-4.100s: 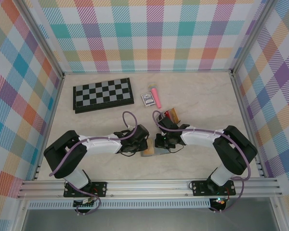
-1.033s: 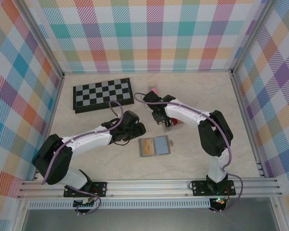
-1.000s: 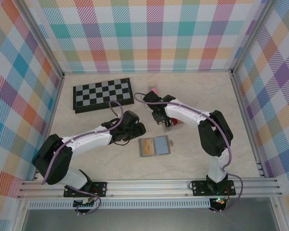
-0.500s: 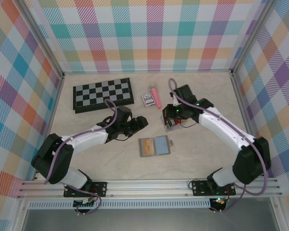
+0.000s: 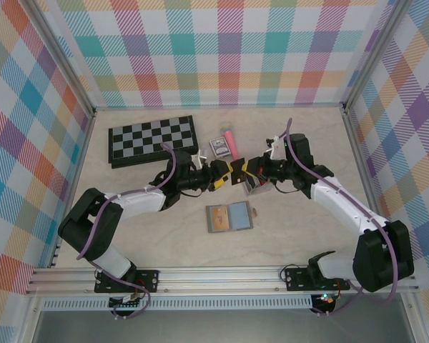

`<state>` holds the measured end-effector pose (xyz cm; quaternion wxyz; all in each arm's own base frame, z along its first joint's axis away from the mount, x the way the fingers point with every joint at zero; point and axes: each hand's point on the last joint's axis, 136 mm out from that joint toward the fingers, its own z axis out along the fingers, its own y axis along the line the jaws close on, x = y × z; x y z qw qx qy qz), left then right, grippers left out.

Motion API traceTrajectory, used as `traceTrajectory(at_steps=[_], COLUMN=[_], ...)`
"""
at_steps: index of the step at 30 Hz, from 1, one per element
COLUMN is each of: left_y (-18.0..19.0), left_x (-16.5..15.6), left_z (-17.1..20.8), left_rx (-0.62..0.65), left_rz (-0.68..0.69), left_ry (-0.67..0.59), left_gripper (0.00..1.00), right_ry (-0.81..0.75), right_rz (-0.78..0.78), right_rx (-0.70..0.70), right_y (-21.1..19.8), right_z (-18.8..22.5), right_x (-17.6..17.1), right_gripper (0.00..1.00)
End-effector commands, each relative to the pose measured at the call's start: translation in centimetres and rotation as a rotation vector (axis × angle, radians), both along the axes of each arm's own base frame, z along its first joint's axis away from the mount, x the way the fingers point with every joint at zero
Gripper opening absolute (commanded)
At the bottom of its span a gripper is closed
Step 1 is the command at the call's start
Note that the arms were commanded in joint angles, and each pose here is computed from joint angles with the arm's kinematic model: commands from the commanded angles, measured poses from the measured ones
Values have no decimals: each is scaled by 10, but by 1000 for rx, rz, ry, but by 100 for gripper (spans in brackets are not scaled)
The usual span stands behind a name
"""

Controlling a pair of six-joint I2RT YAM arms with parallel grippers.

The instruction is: Put the credit cards into the card holder

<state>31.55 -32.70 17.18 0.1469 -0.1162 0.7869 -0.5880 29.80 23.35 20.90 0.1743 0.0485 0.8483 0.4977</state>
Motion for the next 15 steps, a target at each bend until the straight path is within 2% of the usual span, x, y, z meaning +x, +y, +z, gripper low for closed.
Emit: traceTrajectory(at_steps=[1, 5, 10, 15], left_y=[-4, -6, -6, -3], left_x=[2, 0, -2, -4], left_z=[28, 37, 50, 51], left_rx=[-77, -86, -105, -84], left_rz=[-23, -43, -58, -52], left_ry=[-63, -96, -134, -141], left_gripper=[49, 40, 36, 19], right_ry=[-9, 12, 34, 52], right_rz=[36, 56, 57, 47], right_rx=[90, 105, 102, 77], right_y=[8, 11, 11, 8], right_z=[13, 8, 0, -9], right_x=[2, 3, 3, 3], right_gripper=[2, 2, 2, 2])
